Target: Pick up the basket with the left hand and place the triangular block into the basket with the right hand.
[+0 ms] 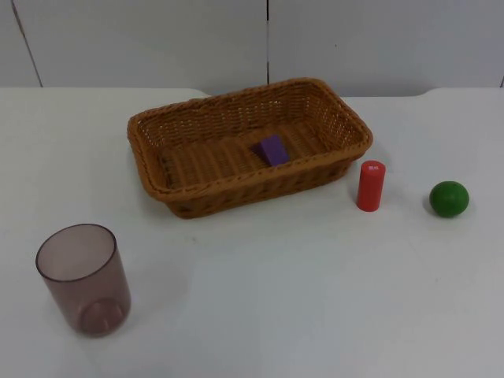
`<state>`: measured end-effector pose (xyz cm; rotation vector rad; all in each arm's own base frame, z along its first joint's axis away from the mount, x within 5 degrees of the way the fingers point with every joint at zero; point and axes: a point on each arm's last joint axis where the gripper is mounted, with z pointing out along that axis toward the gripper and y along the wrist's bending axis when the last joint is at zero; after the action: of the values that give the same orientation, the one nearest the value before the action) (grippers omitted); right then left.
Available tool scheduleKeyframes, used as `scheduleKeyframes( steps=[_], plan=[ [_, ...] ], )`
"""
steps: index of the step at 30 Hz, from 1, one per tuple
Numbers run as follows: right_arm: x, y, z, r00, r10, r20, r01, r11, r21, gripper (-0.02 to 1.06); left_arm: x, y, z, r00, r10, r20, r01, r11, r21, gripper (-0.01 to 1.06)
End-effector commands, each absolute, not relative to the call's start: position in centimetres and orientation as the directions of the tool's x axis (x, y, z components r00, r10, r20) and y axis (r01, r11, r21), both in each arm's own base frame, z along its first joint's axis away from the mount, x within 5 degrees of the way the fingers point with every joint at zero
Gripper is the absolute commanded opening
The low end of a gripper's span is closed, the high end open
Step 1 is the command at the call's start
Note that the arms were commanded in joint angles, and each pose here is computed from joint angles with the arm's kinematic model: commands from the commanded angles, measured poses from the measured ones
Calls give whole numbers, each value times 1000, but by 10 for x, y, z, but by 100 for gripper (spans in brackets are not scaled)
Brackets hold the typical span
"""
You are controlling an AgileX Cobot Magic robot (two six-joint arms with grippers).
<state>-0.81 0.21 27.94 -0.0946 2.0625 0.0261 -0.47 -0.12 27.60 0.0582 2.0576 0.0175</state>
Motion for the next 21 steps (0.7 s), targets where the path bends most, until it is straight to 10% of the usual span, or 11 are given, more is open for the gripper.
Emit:
scheduleKeyframes(
  steps=[1, 21],
  plan=[
    [-7, 1, 280, -457, -50, -888, -66, 998, -21, 105, -5, -1, 275, -471, 47, -881, 38, 999, 33, 105],
    [-7, 2, 280, -457, -48, -888, -68, 997, -18, 105, -5, 2, 275, -472, 13, -881, -10, 1000, 19, 105]
  ],
)
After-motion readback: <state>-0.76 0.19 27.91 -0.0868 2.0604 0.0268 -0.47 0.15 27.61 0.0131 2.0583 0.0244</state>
